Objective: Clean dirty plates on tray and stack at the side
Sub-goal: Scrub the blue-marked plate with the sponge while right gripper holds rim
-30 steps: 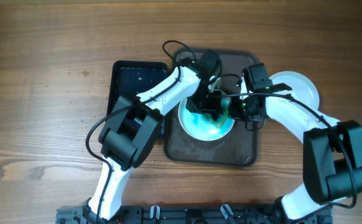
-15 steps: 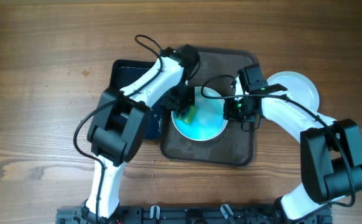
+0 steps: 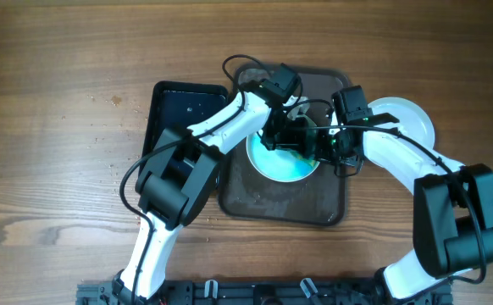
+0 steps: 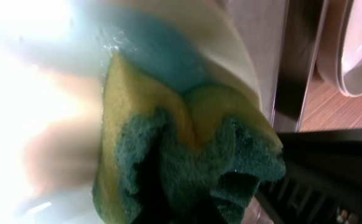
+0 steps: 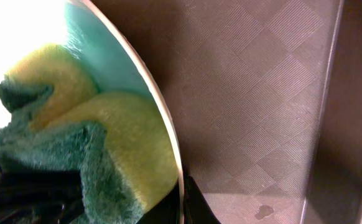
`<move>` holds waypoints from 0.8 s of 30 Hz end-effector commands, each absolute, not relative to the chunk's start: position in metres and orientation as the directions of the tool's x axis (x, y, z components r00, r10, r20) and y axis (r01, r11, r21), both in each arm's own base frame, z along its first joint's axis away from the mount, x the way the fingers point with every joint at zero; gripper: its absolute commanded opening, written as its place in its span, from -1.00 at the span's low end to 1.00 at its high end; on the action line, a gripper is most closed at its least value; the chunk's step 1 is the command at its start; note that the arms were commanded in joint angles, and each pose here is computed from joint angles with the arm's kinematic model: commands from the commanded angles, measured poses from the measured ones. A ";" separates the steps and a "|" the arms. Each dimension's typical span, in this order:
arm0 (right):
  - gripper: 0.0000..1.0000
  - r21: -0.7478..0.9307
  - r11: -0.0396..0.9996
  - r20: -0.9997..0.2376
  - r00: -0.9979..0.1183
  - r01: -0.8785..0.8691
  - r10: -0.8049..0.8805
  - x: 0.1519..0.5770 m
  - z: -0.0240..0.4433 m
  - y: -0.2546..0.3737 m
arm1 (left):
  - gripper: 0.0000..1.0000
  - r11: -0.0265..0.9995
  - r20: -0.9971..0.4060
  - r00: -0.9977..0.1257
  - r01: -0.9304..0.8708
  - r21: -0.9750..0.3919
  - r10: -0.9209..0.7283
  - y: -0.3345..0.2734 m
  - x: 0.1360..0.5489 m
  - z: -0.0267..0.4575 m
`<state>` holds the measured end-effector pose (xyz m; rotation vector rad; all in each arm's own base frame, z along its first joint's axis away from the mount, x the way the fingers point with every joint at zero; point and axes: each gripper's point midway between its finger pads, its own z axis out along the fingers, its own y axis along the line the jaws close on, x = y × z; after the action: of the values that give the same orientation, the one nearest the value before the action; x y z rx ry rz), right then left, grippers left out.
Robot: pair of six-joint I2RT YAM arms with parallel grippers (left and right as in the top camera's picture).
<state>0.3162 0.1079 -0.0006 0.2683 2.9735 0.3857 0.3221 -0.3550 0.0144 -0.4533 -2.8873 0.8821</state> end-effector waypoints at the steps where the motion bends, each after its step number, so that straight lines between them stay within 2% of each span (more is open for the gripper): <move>1: -0.92 0.166 0.972 -0.066 -0.981 0.168 0.181 0.301 -0.024 0.094 | -0.92 0.841 0.176 -0.934 0.183 -0.509 0.310 -0.335 0.287 -0.007; 4: -0.92 0.167 0.971 -0.067 -0.981 0.170 0.183 0.301 -0.024 0.094 | -0.92 0.923 0.233 -0.939 0.164 -0.349 0.254 -0.296 0.287 -0.018; 6: -0.91 0.167 0.971 -0.066 -0.981 0.171 0.184 0.301 -0.024 0.094 | -0.92 0.971 0.257 -0.944 0.163 -0.175 0.205 -0.255 0.291 -0.024; 10: -0.91 0.167 0.971 -0.066 -0.981 0.171 0.184 0.301 -0.024 0.094 | -0.92 0.986 0.251 -0.961 0.145 0.081 0.121 -0.197 0.302 -0.025; 13: -0.92 0.167 0.971 -0.066 -0.981 0.171 0.184 0.301 -0.024 0.094 | -0.92 0.972 0.218 -0.975 0.086 0.220 0.037 -0.162 0.314 -0.022; 17: -0.92 0.167 0.971 -0.066 -0.981 0.170 0.183 0.301 -0.024 0.094 | -0.92 0.936 0.148 -0.987 -0.007 0.353 -0.063 -0.127 0.329 -0.017; 24: -0.91 0.167 0.972 -0.067 -0.982 0.165 0.178 0.301 -0.024 0.094 | -0.91 0.925 0.107 -0.987 -0.075 0.371 -0.122 -0.128 0.327 -0.006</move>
<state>0.3111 0.1308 0.0004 0.1996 2.9851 0.4971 0.3060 -0.2139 0.0078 0.0058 -2.9052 -0.0078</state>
